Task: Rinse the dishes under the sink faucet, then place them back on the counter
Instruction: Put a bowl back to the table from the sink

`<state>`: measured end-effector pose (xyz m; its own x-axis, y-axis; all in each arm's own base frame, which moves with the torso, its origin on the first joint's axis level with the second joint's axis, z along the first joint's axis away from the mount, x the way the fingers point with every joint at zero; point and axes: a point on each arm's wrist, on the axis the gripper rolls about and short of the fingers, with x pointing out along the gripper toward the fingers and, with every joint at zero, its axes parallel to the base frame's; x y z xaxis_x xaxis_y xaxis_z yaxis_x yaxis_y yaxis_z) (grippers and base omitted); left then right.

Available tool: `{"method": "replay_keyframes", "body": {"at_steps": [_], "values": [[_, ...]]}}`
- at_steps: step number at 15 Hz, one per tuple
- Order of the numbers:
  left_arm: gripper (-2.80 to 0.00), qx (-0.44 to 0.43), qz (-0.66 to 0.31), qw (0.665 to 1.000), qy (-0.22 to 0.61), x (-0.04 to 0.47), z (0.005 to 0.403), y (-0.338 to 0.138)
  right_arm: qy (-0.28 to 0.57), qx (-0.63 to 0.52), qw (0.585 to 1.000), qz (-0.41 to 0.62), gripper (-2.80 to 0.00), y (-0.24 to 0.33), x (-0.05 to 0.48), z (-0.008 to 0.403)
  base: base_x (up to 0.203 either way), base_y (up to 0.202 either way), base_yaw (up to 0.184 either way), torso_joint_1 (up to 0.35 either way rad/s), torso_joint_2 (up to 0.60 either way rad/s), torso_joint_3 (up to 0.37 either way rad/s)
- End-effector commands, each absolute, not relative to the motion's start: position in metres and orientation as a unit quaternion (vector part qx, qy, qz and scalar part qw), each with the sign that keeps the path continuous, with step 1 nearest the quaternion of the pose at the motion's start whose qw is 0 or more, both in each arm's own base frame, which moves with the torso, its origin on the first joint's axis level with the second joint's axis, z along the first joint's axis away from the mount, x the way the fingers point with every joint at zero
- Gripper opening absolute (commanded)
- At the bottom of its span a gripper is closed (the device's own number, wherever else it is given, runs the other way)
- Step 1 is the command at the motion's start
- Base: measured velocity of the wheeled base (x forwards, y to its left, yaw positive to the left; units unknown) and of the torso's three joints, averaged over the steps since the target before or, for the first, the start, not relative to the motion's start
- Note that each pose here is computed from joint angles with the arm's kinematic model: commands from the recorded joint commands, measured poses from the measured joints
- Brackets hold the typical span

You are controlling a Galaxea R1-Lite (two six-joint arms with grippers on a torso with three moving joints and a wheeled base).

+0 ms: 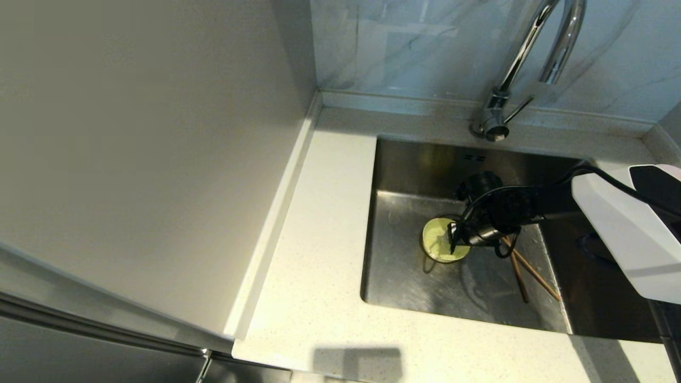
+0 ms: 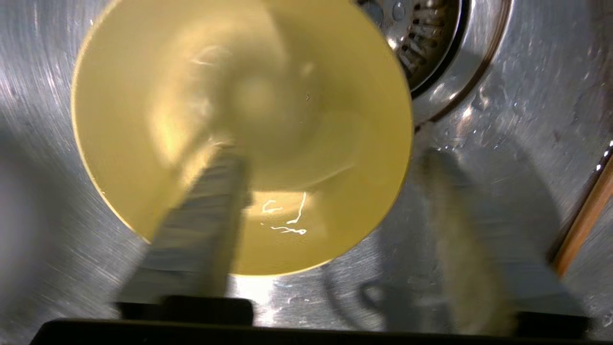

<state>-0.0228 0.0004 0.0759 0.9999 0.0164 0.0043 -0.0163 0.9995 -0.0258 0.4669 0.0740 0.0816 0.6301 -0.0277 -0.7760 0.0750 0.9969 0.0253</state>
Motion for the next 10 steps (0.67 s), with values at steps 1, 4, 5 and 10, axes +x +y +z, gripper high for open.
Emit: {"method": "replay_keyframes", "body": {"at_steps": [1, 4, 5, 10], "values": [[-2.80, -0.013, 0.008, 1.000, -0.004, -0.0230, 0.0759, 0.0004, 0.428, 0.028, 0.903, -0.028, -2.80, 0.0743, 0.4667, 0.0832, 0.000, 0.000, 0.000, 0.000, 0.00, 0.000], [-2.80, -0.013, 0.008, 1.000, -0.004, -0.0230, 0.0759, 0.0004, 0.433, 0.027, 0.901, -0.029, -2.80, 0.0744, 0.4673, 0.0785, 0.000, 0.000, 0.000, 0.000, 0.00, 0.000], [-2.80, -0.013, 0.008, 1.000, -0.004, -0.0230, 0.0759, 0.0004, 0.434, 0.027, 0.900, -0.029, -2.80, 0.0745, 0.4676, 0.0771, 0.000, 0.000, 0.000, 0.000, 0.00, 0.000], [-2.80, -0.013, 0.008, 1.000, -0.004, -0.0230, 0.0759, 0.0004, 0.432, 0.022, 0.901, -0.027, -2.80, 0.0741, 0.4696, 0.0760, 0.000, 0.000, 0.000, 0.000, 0.00, 0.000]]}}
